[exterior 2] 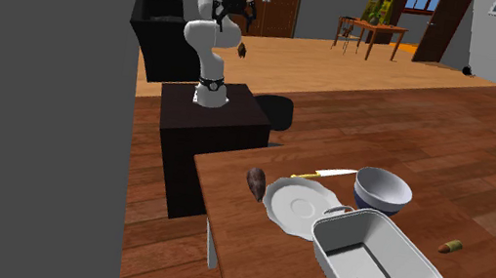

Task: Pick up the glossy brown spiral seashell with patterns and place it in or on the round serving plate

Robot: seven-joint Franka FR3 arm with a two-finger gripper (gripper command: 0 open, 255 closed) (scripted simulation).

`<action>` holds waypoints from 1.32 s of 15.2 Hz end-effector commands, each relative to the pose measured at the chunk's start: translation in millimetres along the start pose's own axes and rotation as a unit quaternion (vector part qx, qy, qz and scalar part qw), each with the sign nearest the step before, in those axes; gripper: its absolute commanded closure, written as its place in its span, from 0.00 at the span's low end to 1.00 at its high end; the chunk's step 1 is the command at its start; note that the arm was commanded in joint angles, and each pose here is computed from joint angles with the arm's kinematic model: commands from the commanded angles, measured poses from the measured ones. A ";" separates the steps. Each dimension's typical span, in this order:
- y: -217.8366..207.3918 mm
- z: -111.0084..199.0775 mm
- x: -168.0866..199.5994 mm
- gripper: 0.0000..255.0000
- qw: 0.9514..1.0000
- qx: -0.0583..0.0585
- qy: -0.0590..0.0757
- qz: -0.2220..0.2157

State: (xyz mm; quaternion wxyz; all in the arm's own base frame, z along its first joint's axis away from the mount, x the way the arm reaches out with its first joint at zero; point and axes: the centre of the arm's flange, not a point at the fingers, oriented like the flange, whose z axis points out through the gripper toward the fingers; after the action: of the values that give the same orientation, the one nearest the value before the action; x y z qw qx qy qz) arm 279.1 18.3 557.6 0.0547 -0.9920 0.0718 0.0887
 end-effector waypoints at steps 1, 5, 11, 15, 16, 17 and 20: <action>0.0 0.0 0.0 0.00 1.000 0.000 0.000 0.000; -6.1 41.7 28.6 0.00 1.000 0.003 0.010 0.006; -15.0 103.0 73.3 0.00 1.000 0.006 0.025 0.015; -20.7 143.2 104.1 0.00 0.999 0.009 0.035 0.021; -22.1 153.1 112.0 0.00 0.999 0.009 0.037 0.022; -23.5 163.0 119.9 0.00 0.999 0.010 0.040 0.024; -27.6 192.4 143.9 0.00 0.998 0.012 0.047 0.028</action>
State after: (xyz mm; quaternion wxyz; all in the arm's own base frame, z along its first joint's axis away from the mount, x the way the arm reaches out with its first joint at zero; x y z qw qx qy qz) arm 385.1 49.5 358.6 0.0603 -0.9919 0.1013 0.0467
